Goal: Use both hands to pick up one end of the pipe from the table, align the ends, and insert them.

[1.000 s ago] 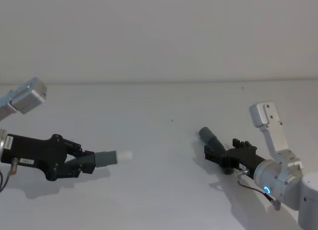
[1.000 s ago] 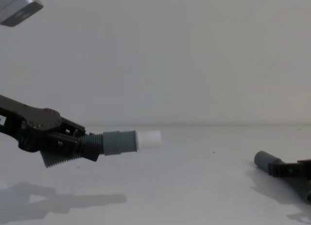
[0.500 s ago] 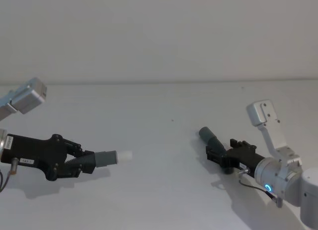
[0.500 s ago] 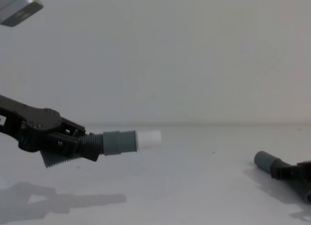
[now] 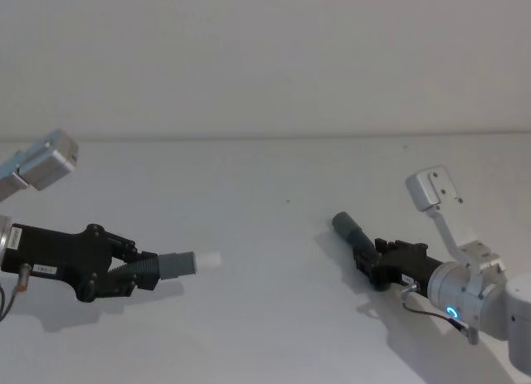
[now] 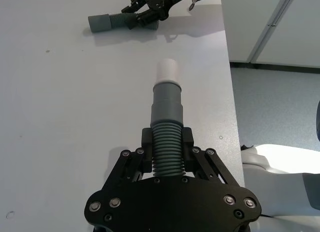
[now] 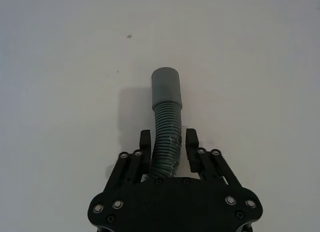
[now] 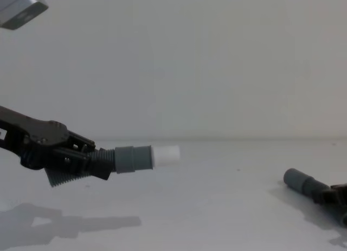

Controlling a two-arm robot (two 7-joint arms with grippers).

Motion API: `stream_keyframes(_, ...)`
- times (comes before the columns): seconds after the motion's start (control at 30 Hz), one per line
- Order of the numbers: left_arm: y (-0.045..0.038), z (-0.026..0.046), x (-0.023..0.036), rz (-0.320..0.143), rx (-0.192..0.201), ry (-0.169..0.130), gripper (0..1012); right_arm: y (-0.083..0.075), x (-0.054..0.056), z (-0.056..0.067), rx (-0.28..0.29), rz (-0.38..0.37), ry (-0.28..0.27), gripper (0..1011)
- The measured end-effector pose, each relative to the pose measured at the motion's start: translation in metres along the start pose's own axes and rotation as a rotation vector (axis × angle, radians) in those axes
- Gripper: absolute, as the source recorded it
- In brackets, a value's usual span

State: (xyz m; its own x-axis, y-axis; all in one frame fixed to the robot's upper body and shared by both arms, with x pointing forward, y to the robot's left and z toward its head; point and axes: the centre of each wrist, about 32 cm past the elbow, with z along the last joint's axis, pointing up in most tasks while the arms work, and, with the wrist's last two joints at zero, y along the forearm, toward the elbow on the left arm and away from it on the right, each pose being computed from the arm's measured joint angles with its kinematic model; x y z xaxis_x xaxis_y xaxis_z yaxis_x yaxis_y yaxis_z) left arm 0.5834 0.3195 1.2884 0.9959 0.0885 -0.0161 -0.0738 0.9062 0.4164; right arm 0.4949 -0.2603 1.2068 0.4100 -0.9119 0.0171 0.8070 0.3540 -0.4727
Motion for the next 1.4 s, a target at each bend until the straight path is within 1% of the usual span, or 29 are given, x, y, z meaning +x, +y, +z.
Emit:
stream_keyframes(0.03, 0.0, 0.0, 0.0, 0.0, 0.0, 0.0, 301, 0.0, 0.001, 0.0, -0.004, 0.002, -0.004, 404)
stream_keyframes(0.07, 0.0, 0.0, 0.0, 0.0, 0.0, 0.0, 301, 0.0, 0.001, 0.001, -0.006, 0.004, -0.006, 382)
stream_keyframes(0.1, 0.0, 0.0, 0.0, 0.0, 0.0, 0.0, 301, 0.0, 0.002, 0.001, -0.008, 0.006, -0.01, 319)
stream_keyframes(0.13, 0.0, 0.0, 0.0, 0.0, 0.0, 0.0, 301, 0.0, 0.002, 0.001, -0.009, 0.007, -0.012, 310)
stream_keyframes(0.3, 0.0, 0.0, 0.0, 0.0, 0.0, 0.0, 301, 0.0, 0.005, 0.003, -0.012, 0.017, -0.026, 201)
stream_keyframes(0.47, 0.0, 0.0, 0.0, 0.0, 0.0, 0.0, 301, 0.0, 0.008, 0.004, 0.005, 0.029, -0.044, 184)
stream_keyframes(0.7, 0.0, 0.0, 0.0, 0.0, 0.0, 0.0, 301, -0.001, 0.014, 0.007, 0.068, 0.071, -0.085, 182)
stream_keyframes(0.83, 0.0, 0.0, 0.0, 0.0, 0.0, 0.0, 301, -0.001, 0.018, 0.009, 0.109, 0.102, -0.115, 182)
stream_keyframes(0.93, 0.0, 0.0, 0.0, 0.0, 0.0, 0.0, 301, -0.001, 0.023, 0.012, 0.152, 0.137, -0.15, 180)
stream_keyframes(0.97, 0.0, 0.0, 0.0, 0.0, 0.0, 0.0, 301, -0.001, 0.023, 0.012, 0.152, 0.137, -0.15, 180)
stream_keyframes(1.07, 0.0, 0.0, 0.0, 0.0, 0.0, 0.0, 301, -0.002, 0.028, 0.014, 0.193, 0.177, -0.185, 179)
stream_keyframes(1.1, 0.0, 0.0, 0.0, 0.0, 0.0, 0.0, 301, -0.002, 0.028, 0.014, 0.193, 0.177, -0.185, 180)
stream_keyframes(1.17, 0.0, 0.0, 0.0, 0.0, 0.0, 0.0, 301, -0.002, 0.032, 0.015, 0.224, 0.208, -0.213, 180)
stream_keyframes(1.23, 0.0, 0.0, 0.0, 0.0, 0.0, 0.0, 301, -0.002, 0.034, 0.016, 0.238, 0.224, -0.226, 179)
stream_keyframes(1.27, 0.0, 0.0, 0.0, 0.0, 0.0, 0.0, 301, -0.002, 0.036, 0.017, 0.256, 0.245, -0.241, 179)
stream_keyframes(1.3, 0.0, 0.0, 0.0, 0.0, 0.0, 0.0, 301, -0.002, 0.036, 0.017, 0.256, 0.245, -0.241, 180)
stream_keyframes(1.4, 0.0, 0.0, 0.0, 0.0, 0.0, 0.0, 301, -0.002, 0.042, 0.019, 0.29, 0.293, -0.277, 179)
